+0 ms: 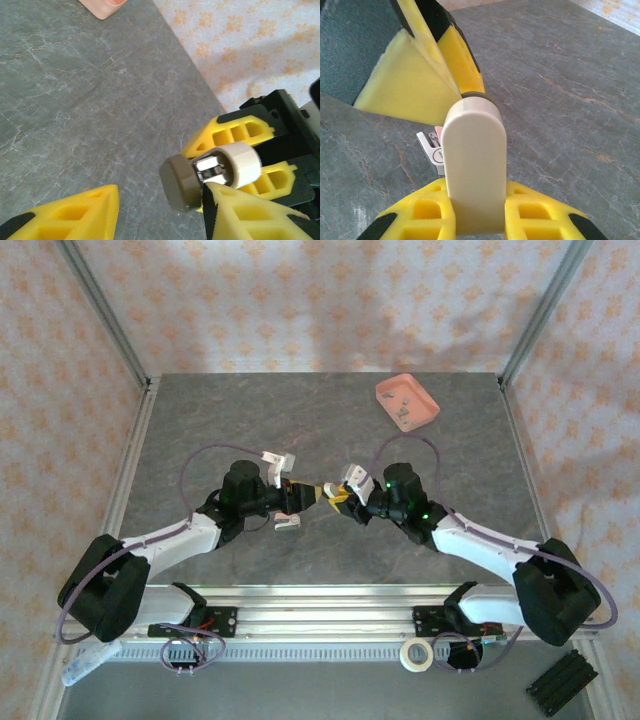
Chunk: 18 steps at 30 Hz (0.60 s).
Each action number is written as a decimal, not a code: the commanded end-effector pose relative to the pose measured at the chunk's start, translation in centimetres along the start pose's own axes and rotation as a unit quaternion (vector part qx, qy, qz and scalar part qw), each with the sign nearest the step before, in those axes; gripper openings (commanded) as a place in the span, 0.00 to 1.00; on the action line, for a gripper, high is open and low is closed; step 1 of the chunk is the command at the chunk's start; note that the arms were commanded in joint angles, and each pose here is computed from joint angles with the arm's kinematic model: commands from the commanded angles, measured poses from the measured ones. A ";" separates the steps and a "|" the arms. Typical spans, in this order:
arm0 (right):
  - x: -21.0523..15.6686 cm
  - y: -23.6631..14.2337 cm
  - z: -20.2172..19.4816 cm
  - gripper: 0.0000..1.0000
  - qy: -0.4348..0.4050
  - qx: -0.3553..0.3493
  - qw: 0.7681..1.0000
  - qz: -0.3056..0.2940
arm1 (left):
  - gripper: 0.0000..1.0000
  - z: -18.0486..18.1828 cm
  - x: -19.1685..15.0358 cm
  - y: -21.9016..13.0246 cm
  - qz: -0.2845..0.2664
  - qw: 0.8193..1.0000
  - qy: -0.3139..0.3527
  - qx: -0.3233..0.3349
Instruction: Load the staples into the stapler
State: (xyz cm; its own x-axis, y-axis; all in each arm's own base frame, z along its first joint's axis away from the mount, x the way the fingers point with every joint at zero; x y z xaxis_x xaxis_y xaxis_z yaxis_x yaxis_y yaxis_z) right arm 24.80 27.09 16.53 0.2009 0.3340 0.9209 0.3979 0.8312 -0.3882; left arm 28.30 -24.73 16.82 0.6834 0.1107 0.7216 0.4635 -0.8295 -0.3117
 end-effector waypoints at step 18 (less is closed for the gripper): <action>5.3 -1.8 1.7 0.00 -0.025 0.035 0.994 -0.102 | 0.42 4.0 -1.4 1.5 0.020 0.996 -0.004 0.081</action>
State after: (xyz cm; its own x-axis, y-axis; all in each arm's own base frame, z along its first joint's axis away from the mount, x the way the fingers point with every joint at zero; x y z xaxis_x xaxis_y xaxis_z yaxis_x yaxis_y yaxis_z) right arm 24.83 26.50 16.16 0.2428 0.3133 0.9181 0.4174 0.8206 -0.3904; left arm 29.25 -24.90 14.52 0.6971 0.0879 0.7116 0.4732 -0.8021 -0.3644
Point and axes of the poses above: each hand's point on the last joint's axis, 136 mm out from that joint toward the fingers, its own y axis out along the fingers, its own z axis along the line the jaws close on, x = y × z, the point moved 1 cm from there along -y, back along the fingers, and after that the axes turned 4 degrees about y, right-handed, at the moved point
